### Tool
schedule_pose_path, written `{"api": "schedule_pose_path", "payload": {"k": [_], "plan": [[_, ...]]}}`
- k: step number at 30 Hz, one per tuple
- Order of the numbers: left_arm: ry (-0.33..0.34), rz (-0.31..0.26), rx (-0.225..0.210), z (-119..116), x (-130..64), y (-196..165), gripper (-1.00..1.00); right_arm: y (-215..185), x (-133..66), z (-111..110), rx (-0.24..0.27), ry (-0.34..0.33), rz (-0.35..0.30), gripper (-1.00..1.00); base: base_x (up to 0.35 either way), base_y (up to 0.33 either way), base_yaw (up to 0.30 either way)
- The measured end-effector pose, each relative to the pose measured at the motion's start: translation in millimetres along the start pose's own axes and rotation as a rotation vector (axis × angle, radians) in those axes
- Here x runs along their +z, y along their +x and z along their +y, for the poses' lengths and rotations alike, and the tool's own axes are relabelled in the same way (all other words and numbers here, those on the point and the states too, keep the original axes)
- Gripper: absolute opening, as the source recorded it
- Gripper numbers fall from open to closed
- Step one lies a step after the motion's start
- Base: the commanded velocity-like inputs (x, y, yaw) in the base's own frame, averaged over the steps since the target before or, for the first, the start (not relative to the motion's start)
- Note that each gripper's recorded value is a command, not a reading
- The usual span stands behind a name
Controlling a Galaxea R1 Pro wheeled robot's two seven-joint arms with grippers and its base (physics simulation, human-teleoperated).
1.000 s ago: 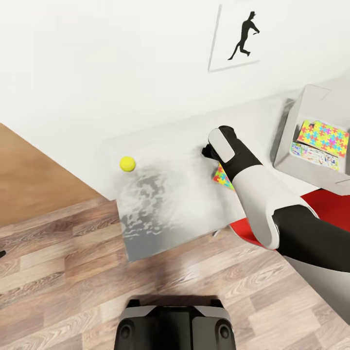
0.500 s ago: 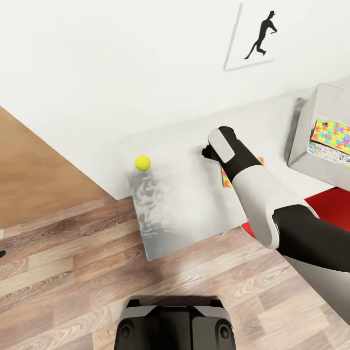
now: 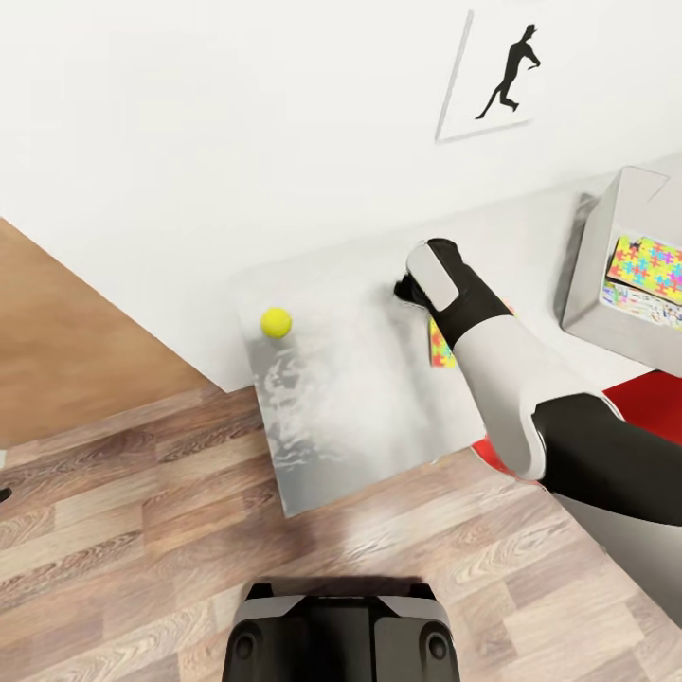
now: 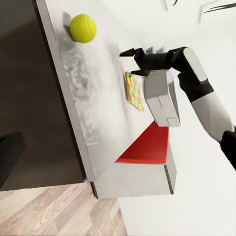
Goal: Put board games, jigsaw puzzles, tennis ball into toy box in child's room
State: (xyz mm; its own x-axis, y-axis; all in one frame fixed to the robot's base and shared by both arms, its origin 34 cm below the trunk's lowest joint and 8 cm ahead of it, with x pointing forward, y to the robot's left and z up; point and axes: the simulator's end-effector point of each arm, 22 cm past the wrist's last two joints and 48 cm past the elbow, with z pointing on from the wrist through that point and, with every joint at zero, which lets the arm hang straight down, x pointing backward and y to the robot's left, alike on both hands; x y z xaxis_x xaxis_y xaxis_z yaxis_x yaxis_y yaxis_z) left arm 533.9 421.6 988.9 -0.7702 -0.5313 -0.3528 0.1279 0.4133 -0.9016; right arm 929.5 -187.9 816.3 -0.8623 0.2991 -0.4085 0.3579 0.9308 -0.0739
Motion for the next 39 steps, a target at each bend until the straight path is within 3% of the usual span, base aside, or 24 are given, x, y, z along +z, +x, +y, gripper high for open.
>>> {"api": "schedule_pose_path", "payload": {"k": [9, 18, 39], "plan": [[0.000, -0.001, -0.001, 0.2, 0.2, 0.1, 1.00, -28.1, -12.6, 3.4, 0.023, -0.005, -0.057, 1.00, 0.043, -0.054, 0.000], [0.002, -0.006, -0.004, 0.5, 0.4, 1.2, 1.00, -45.4, -16.9, -9.4, -0.022, 0.056, -0.120, 1.00, 0.002, -0.174, 0.000], [0.002, -0.006, -0.005, 0.5, 0.4, 1.3, 1.00, -48.0, -16.9, -12.9, -0.034, 0.074, -0.128, 1.00, -0.009, -0.016, 0.000]]}}
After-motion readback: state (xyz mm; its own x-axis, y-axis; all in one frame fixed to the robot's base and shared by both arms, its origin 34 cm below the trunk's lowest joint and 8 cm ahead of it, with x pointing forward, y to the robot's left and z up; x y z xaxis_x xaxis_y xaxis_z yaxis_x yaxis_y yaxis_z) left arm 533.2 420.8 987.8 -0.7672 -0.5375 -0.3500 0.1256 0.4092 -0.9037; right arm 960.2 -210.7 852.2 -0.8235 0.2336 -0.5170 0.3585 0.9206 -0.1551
